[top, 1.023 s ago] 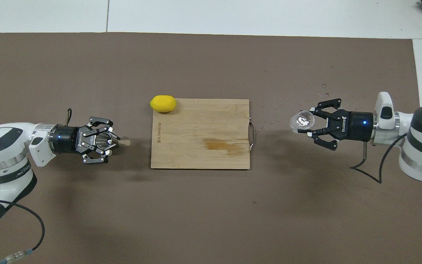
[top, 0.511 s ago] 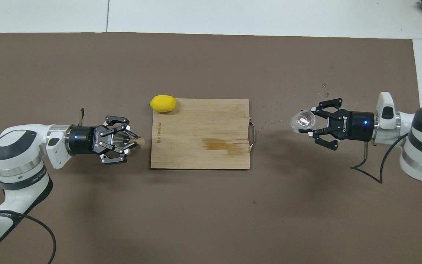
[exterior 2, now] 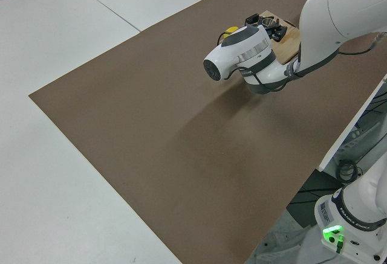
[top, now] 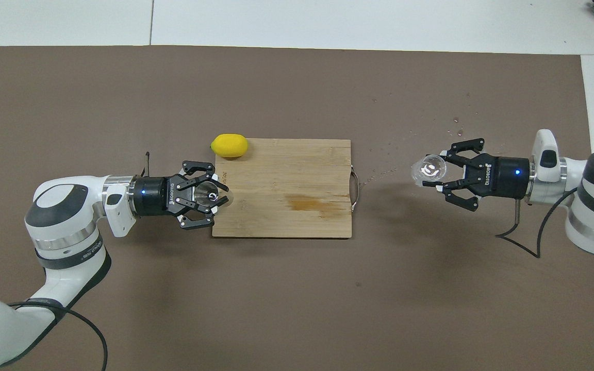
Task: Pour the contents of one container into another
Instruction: 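Carry the metal cup onto the board while the right gripper brings the glass closer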
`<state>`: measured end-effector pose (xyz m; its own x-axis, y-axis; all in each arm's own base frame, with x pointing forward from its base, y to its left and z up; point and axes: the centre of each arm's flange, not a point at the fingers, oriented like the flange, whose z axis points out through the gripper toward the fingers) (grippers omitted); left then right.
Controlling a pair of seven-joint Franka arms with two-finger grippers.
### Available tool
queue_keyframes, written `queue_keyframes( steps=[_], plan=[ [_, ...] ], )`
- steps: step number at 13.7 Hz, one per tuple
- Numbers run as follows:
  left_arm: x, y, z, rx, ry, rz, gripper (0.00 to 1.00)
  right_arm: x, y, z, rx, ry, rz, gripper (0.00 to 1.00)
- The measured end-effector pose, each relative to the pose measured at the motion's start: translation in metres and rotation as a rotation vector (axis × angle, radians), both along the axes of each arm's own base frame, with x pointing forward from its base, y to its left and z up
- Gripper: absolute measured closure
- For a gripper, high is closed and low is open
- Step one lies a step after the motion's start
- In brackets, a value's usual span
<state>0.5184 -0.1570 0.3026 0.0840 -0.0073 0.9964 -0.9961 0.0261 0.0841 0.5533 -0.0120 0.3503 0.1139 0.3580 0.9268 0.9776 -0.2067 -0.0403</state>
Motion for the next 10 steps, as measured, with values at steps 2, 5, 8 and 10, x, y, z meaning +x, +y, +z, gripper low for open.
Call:
queue_keyframes(
  steps=[2, 5, 8, 10],
  plan=[
    [-0.001, -0.020, 0.000, 0.005, 0.002, 0.018, 0.78, 0.000, 0.000, 0.000, 0.001, 0.000, 0.001, 0.49],
    [-0.007, -0.059, -0.001, 0.015, 0.013, 0.047, 0.78, 0.000, 0.000, 0.000, 0.004, 0.001, 0.003, 0.49],
    [-0.014, -0.088, -0.002, 0.025, 0.025, 0.071, 0.78, 0.000, 0.001, 0.000, 0.005, 0.001, 0.005, 0.49],
    [-0.016, -0.097, -0.004, 0.042, 0.032, 0.096, 0.78, 0.000, 0.001, 0.000, 0.005, 0.001, 0.005, 0.49]
  ],
)
